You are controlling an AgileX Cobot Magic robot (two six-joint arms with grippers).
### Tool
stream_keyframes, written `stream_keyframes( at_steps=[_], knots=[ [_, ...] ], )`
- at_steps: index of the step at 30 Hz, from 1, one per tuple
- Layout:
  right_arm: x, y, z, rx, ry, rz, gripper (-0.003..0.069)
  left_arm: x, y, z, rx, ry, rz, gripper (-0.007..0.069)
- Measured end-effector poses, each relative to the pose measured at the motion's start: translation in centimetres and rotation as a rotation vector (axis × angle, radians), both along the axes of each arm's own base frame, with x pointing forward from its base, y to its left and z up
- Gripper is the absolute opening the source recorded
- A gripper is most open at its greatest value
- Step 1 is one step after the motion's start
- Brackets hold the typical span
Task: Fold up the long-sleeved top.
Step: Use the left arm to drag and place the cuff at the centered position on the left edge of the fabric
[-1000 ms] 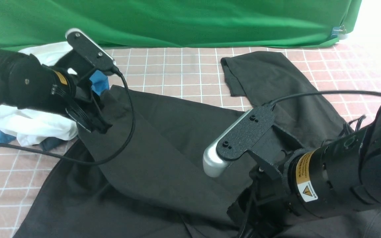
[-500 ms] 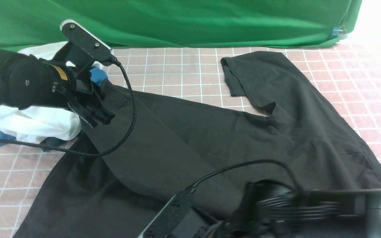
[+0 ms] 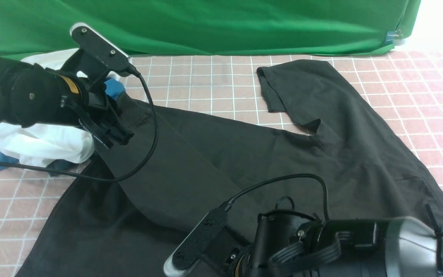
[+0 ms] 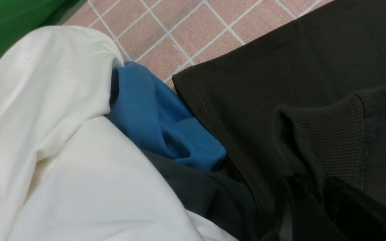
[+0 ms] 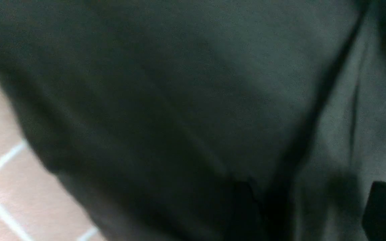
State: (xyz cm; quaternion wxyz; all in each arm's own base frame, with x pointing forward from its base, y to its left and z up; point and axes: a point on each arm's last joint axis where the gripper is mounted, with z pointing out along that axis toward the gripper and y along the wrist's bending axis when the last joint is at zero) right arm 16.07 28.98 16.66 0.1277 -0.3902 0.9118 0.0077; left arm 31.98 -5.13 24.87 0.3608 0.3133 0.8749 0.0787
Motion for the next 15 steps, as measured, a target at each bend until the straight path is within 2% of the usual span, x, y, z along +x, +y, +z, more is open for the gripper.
stream_keyframes(
  at_steps=[4,6,7,8,9,10,15],
  knots=[
    [0.6,-0.4,-0.2,-0.013,0.005,-0.021,0.0458,0.0,0.0,0.0,0.000,0.000,0.000,0.0052],
    [0.7,-0.5,-0.4,-0.028,0.010,-0.027,0.0423,0.0,0.0,0.0,0.000,0.000,0.000,0.0052],
    [0.8,-0.6,-0.6,-0.040,0.015,-0.031,0.0367,0.0,0.0,0.0,0.000,0.002,0.000,0.0052],
    [0.8,-0.6,-0.7,-0.043,0.016,-0.032,0.0358,0.0,0.0,0.0,0.000,0.002,0.000,0.0052],
    [0.8,-0.7,-0.9,-0.051,0.024,-0.035,0.0298,0.0,0.0,0.0,0.000,0.003,0.000,0.0052],
    [0.8,-0.6,-1.0,-0.053,0.029,-0.035,0.0269,0.0,0.0,0.0,0.001,0.004,0.000,0.0052],
    [0.5,-0.5,-1.2,-0.053,0.065,-0.004,0.0223,-0.1,0.0,-0.1,0.002,0.015,0.002,0.0052]
  ],
)
